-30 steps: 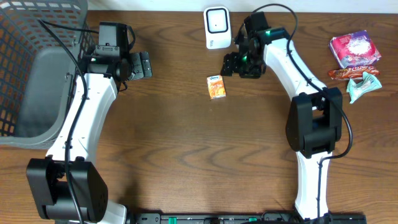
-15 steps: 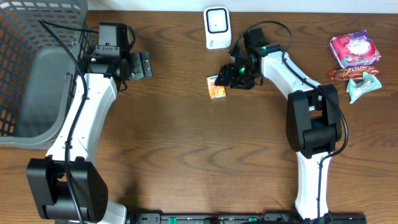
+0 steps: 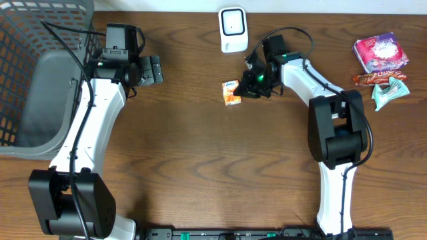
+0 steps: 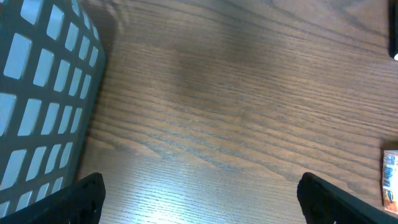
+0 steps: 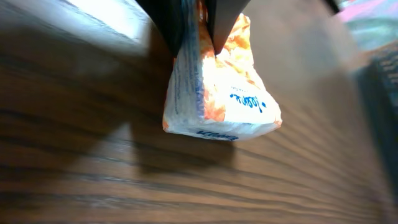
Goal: Scan the item barcode
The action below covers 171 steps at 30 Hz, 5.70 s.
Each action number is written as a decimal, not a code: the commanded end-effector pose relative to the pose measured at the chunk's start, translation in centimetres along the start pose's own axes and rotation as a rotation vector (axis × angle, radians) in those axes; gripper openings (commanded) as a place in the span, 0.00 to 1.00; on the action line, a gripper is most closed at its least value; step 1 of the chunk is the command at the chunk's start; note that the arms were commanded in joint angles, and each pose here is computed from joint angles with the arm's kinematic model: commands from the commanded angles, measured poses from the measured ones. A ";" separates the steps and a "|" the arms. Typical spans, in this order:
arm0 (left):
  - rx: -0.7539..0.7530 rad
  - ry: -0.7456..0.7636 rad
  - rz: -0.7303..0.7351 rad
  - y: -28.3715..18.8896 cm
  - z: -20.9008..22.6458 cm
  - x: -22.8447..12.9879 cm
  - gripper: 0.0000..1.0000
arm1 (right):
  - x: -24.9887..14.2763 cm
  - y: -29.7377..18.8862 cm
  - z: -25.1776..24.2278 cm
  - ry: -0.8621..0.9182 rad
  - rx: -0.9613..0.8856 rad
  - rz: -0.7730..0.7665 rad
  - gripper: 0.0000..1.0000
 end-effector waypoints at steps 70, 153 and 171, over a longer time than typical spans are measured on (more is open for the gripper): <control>0.016 0.007 0.006 0.3 0.3 -0.1 0.98 | 0.8 -7.5 -1.5 -0.242 0.782 -0.251 0.02; 0.016 0.007 0.006 0.3 0.3 -0.1 0.98 | 8.7 -21.9 -6.6 0.424 -1.260 -0.644 0.01; 0.016 0.007 0.006 0.3 0.3 -0.1 0.98 | -2.7 -32.5 -20.4 1.012 -1.184 -0.488 0.07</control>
Point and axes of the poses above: each gripper's point midway between its finger pads, its own y axis out along the fingers, its own z axis along the line the jaws close on, x = y × z, the point moved 9 cm from there along -y, back along the fingers, and after that the axes turned 13 degrees about -y, right-handed, at the moved point
